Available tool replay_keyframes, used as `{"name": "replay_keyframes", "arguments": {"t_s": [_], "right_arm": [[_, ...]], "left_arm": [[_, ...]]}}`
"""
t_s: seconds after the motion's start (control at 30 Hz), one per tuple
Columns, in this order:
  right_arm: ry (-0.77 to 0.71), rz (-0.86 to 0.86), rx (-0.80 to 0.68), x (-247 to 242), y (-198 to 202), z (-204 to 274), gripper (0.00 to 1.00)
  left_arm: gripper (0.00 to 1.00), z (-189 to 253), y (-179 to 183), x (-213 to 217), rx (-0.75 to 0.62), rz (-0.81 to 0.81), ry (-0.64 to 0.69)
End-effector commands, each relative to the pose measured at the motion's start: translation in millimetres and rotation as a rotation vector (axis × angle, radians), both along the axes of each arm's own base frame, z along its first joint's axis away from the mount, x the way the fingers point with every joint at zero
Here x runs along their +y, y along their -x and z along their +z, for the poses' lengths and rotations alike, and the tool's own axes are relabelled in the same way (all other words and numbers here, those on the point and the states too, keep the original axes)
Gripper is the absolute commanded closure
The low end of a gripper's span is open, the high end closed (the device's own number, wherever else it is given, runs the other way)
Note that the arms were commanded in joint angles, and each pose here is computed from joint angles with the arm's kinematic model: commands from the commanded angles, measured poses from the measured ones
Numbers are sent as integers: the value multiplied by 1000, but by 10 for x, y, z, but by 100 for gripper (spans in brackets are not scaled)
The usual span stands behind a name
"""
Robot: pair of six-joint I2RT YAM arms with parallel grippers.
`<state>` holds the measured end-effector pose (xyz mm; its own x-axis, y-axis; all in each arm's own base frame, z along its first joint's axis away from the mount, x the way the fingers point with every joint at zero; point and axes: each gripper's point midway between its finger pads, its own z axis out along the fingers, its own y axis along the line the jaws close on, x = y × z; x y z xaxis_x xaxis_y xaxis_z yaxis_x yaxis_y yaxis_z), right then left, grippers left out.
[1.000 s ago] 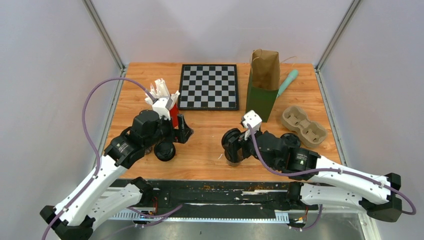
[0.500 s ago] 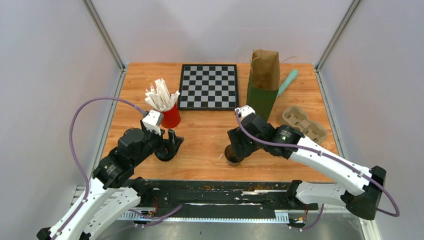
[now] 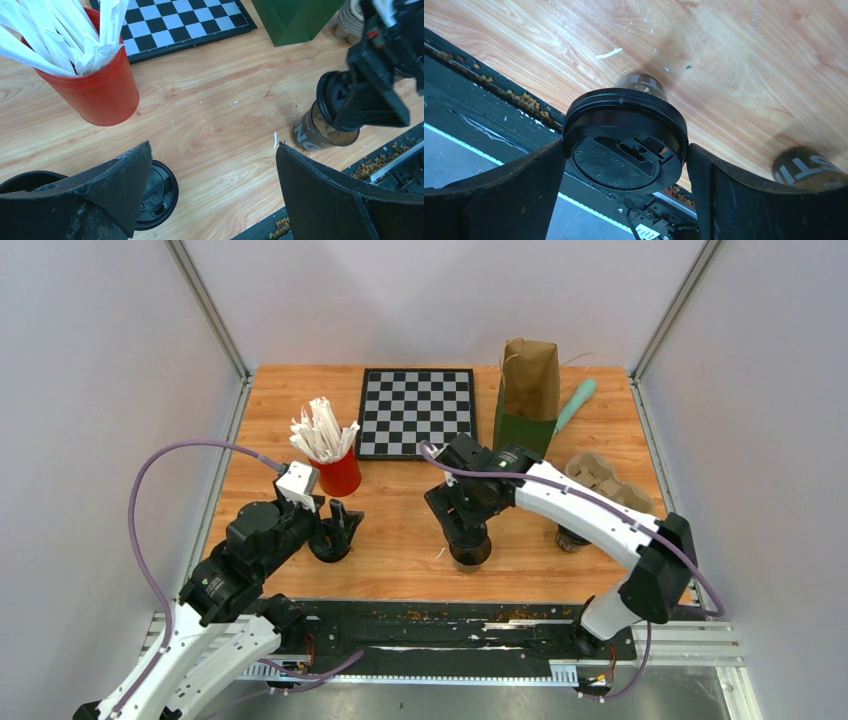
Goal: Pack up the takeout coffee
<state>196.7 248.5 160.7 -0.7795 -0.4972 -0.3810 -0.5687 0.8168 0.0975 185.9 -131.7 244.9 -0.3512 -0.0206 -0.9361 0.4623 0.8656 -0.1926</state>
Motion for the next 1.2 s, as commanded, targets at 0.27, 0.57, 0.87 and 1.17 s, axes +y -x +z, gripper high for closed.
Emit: {"name": "replay_keyframes", "arguments": {"t_s": [0.27,0.57,0.87,1.17], "right_arm": [[78,79,161,-26,123,-248,11],[84,90,199,-20,154,-353,11],[112,77,189,-70,118,-443,8],[119,64,180,-110,97,-440,8]], "left_arm": [[0,138,-7,39,-63,10,19],[0,132,-14,44,-62,14,17],[0,122,-17,52,-59,19,14],[0,116,-17,48,-57,19,15]]}}
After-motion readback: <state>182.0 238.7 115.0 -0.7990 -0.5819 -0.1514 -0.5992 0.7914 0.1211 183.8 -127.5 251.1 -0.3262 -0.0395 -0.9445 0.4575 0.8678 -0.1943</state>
